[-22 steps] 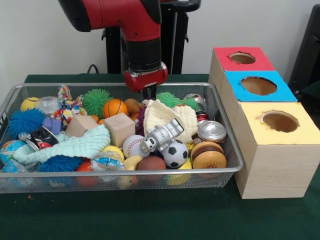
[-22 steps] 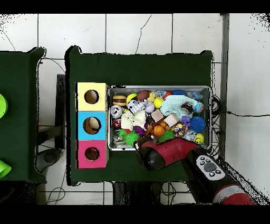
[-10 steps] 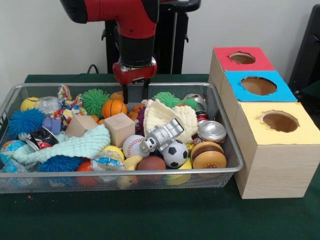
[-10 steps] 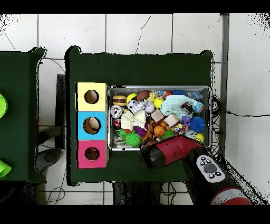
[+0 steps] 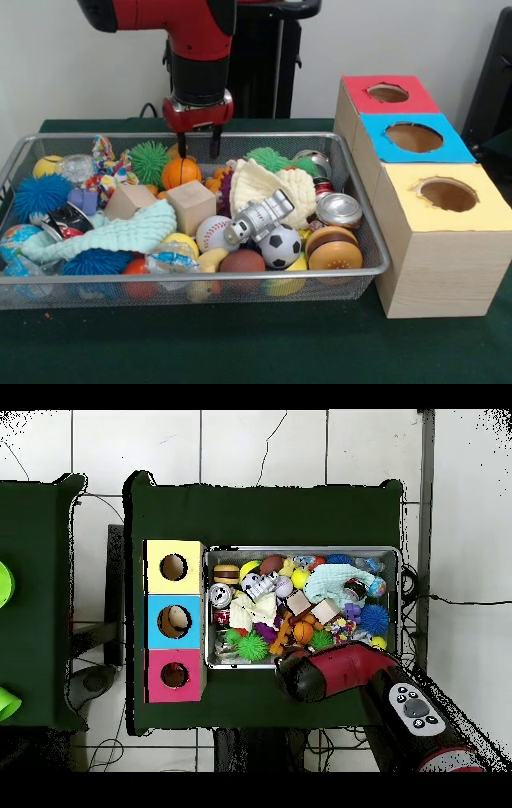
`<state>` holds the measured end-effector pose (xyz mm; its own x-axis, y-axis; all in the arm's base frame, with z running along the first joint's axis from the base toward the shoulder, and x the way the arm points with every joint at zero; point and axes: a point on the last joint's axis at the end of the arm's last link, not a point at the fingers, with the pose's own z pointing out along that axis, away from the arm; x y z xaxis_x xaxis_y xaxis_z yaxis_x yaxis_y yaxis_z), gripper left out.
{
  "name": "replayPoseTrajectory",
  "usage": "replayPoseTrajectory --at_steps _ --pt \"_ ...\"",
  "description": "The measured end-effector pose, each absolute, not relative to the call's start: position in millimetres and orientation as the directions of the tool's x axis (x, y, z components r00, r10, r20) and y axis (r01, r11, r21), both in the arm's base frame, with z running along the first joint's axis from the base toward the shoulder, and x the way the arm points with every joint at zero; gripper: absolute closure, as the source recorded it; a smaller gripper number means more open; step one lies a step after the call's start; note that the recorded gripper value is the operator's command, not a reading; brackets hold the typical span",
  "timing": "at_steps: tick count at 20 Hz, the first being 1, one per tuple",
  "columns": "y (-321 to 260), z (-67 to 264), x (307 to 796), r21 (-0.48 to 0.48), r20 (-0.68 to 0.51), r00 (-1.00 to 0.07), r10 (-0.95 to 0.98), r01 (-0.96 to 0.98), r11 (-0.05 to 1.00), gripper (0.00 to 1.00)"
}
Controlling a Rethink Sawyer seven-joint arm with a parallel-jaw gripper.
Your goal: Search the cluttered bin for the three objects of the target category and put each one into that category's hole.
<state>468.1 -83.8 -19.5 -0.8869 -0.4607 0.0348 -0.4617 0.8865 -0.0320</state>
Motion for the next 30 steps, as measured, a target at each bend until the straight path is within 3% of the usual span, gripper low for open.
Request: replayPoseTrajectory --at_steps 11,30 --pt "-79 -24 470 -0.039 0.04 -0.877 -0.478 -0.479 0.877 0.0" --pt "-76 -24 474 -0.146 0.13 -0.812 -0.569 -0.583 0.799 0.0"
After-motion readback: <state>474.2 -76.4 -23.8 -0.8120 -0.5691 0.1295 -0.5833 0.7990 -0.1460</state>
